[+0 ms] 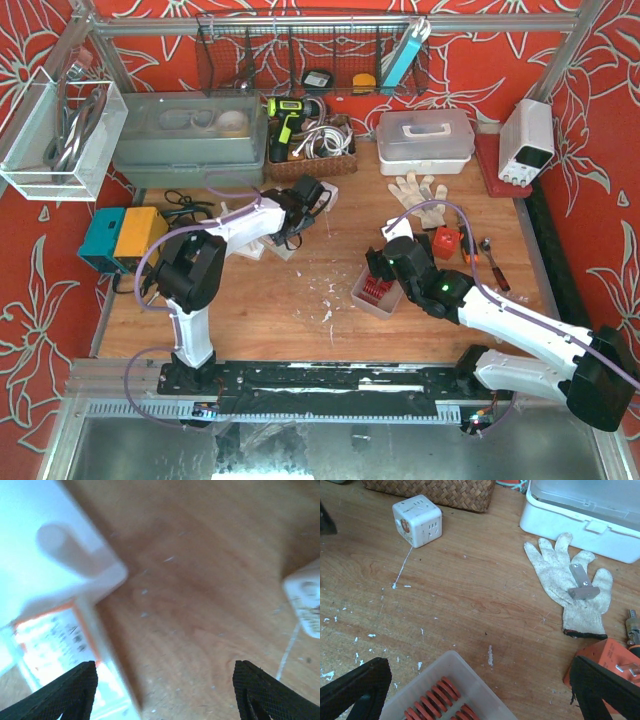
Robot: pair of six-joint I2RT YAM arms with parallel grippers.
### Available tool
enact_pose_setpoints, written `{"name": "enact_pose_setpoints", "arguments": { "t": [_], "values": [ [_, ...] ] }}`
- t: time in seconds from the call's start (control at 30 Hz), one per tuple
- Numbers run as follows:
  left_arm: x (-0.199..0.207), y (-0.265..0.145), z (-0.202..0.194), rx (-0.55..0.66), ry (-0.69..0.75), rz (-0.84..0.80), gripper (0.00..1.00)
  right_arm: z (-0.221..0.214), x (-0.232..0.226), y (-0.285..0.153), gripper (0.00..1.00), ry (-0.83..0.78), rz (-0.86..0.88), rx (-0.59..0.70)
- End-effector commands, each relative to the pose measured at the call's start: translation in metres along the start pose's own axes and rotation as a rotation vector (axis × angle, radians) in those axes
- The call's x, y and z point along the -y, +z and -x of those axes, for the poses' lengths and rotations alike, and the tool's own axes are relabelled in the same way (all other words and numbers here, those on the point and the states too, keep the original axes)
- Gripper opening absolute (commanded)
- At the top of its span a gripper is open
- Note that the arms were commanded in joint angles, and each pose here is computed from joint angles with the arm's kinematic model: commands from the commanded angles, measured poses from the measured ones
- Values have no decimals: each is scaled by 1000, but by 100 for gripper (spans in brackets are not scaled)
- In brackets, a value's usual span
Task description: Install the large spring
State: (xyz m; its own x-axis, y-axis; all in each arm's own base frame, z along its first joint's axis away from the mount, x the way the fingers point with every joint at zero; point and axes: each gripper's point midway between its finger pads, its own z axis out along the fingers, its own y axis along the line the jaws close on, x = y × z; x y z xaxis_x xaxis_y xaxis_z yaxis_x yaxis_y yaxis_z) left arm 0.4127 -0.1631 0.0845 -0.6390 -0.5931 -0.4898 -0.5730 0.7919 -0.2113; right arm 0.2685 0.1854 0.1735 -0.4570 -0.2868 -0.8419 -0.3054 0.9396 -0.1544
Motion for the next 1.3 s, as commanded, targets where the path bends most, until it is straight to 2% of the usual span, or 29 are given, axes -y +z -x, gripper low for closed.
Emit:
{"name": "enact_pose_setpoints", "arguments": {
  "t": [0.0, 0.4, 0.77, 0.97, 1.13, 1.27],
  "values": [
    [-30, 5, -22, -55, -130, 119, 74, -1, 2, -1, 98, -5, -20, 5],
    [-40, 17, -41, -130, -130, 207, 78, 0, 3, -1, 98, -6, -24, 4],
    [-41, -5, -22, -64, -151, 206, 80, -1, 1, 2, 98, -16, -26, -6],
    [-53, -6, -30, -82, -176, 231, 82, -2, 2, 2, 98, -15, -29, -8],
    [-61, -7, -31, -71, -186, 268, 89, -2, 1, 3, 98, -19, -27, -13],
    [-61, -3, -32, -69, -187, 273, 88, -2, 1, 2, 98, -19, -30, -11]
  ]
}}
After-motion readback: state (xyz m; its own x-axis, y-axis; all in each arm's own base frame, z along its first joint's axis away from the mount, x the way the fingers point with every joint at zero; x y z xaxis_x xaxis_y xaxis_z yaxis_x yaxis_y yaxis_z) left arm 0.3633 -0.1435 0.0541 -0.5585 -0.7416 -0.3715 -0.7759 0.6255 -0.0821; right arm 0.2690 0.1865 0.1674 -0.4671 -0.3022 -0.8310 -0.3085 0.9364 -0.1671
